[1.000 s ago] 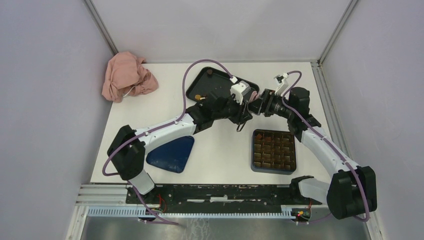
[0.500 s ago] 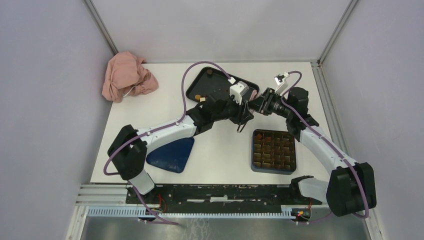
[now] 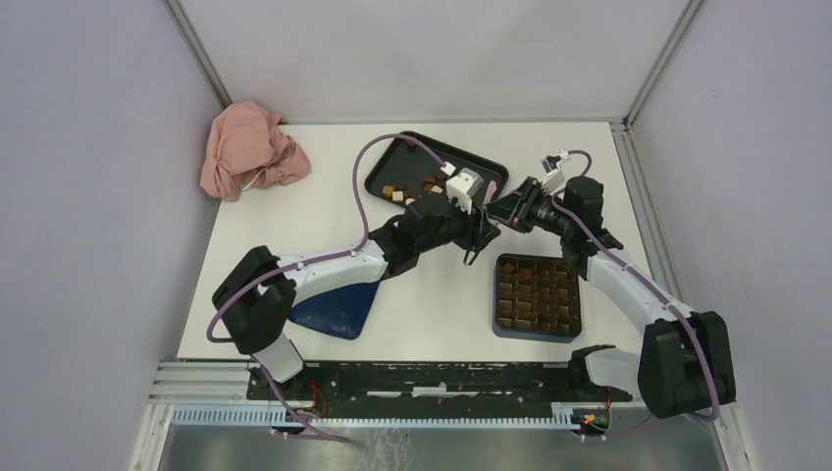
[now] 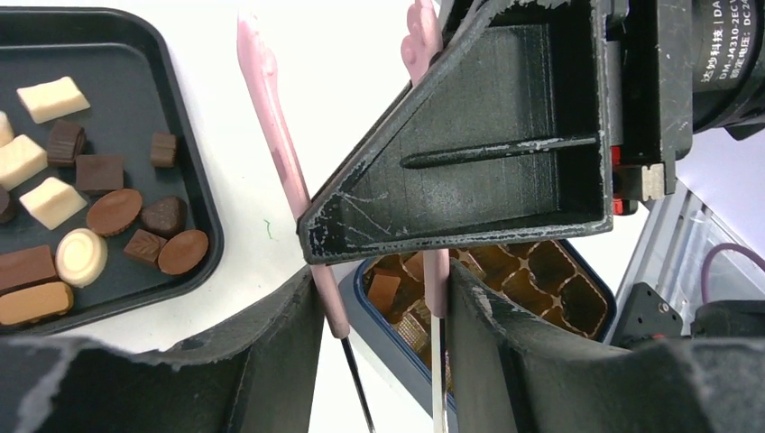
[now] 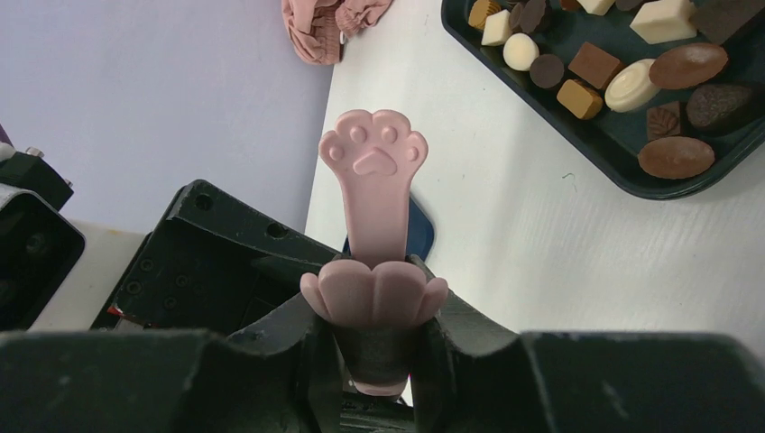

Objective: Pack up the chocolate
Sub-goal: Adjust the clamp.

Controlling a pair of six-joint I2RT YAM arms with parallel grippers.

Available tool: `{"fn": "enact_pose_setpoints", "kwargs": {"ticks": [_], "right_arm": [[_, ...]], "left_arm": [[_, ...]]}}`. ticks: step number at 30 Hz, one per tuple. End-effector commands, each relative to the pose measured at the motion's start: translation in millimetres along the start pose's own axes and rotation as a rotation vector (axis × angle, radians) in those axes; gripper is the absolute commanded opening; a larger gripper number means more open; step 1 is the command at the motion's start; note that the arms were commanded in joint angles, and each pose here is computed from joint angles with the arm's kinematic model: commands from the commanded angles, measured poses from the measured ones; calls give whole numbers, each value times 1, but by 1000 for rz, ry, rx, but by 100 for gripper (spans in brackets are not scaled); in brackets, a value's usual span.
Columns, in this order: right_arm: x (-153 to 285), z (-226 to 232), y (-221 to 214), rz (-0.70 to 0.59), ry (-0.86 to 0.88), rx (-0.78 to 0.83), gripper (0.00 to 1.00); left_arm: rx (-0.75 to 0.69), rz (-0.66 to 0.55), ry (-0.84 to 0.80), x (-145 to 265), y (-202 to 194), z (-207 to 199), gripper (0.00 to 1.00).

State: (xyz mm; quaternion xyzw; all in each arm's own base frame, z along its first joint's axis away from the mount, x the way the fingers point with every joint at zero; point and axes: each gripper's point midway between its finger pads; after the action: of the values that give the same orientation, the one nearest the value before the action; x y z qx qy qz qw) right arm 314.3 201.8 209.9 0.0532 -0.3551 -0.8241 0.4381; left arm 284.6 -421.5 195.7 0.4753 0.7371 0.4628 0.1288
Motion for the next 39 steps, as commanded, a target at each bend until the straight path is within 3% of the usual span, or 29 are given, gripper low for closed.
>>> {"fn": "enact_pose_setpoints", "kwargs": {"ticks": [1,9,15,23,34,39], "right_arm": [[-2,3,-7,14,30,-70,18],[-3,-1,-13,3,47,-155,18],[-2,-1,-13,-3,66,-187,18],[2,0,-9,-24,93,-236,19],[3,1,-7,-35,101,-243,19],[4,1,-5,-43,107,-250,19]], "left_arm": [[49,-173,12,-1,37,-11,56],[91,-187,85,-5,31,0,57],[75,-180,43,-6,29,-8,56],[59,-185,-11,-4,23,-12,63],[44,-160,2,-5,17,-9,64],[32,-145,20,-3,9,-2,71]]}}
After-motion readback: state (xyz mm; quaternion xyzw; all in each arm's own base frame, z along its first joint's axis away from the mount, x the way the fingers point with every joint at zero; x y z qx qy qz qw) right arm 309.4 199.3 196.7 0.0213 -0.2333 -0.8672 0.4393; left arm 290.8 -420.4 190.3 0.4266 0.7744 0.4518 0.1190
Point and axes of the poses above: each gripper's point midway between its finger pads, its own x axis back along the fingers, its own z axis along the line the jaws close on, y = z × x, and after that the axes turned 13 degrees about x, right-handed
